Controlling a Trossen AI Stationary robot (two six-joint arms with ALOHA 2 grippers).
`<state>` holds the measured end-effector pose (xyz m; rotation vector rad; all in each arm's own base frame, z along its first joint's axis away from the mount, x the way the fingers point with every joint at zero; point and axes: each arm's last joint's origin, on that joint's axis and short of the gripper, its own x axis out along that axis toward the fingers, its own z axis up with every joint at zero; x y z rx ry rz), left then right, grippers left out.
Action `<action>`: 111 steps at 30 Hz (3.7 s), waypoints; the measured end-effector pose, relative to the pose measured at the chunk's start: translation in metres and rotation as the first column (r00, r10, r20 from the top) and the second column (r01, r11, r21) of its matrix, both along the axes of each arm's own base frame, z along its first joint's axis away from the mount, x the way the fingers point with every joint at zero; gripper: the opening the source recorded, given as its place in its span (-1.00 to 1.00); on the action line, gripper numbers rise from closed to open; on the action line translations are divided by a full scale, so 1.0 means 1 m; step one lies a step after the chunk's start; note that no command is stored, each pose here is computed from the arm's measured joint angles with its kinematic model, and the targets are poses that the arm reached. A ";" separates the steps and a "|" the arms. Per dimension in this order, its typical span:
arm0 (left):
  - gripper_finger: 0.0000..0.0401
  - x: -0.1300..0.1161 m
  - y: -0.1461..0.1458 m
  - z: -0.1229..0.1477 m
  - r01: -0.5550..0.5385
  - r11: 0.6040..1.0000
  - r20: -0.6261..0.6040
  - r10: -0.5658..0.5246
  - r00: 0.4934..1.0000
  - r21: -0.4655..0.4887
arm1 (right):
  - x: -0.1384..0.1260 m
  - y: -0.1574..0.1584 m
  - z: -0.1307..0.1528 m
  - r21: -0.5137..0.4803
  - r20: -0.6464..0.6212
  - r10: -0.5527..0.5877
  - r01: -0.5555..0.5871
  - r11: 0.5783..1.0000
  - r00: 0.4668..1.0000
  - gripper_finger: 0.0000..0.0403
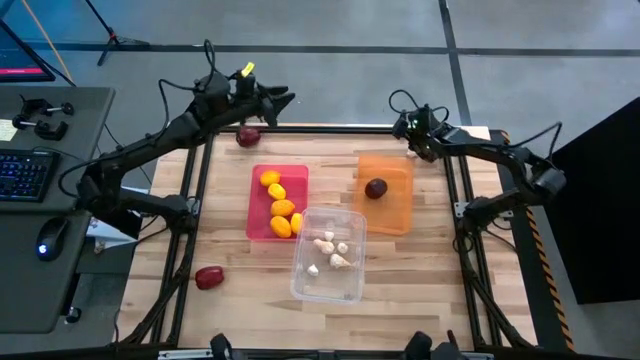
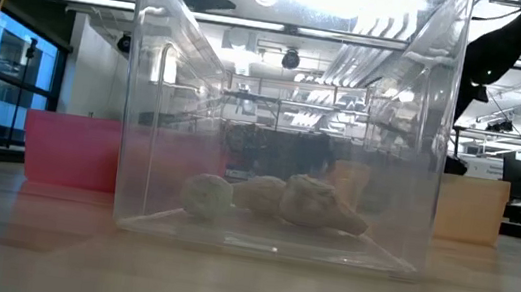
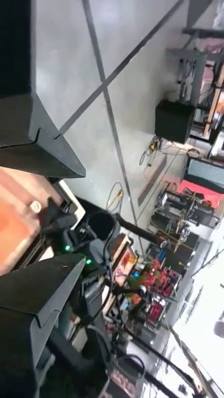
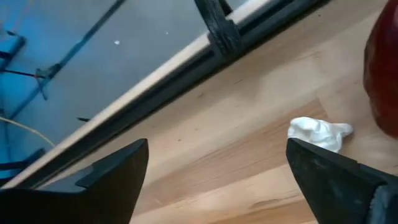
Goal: Sort produce into baskets
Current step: Put the garlic into the transparent bin
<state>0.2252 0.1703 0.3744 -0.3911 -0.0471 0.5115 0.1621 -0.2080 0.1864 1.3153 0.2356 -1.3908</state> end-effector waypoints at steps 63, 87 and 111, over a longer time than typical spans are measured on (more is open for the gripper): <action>0.00 -0.053 0.056 -0.009 -0.012 1.000 -0.053 0.011 0.999 -0.017 | 0.014 -0.060 -0.051 0.195 -0.263 -0.322 0.377 0.905 0.909 0.35; 0.00 -0.052 0.054 -0.009 0.045 0.999 -0.057 -0.046 0.997 -0.016 | 0.016 -0.045 -0.001 0.065 -0.253 -0.140 0.161 0.985 0.957 -0.98; 0.00 -0.051 0.051 -0.009 0.151 0.986 -0.019 -0.153 0.988 -0.067 | 0.136 0.199 0.100 -0.309 0.318 0.945 -0.933 0.182 0.079 -0.91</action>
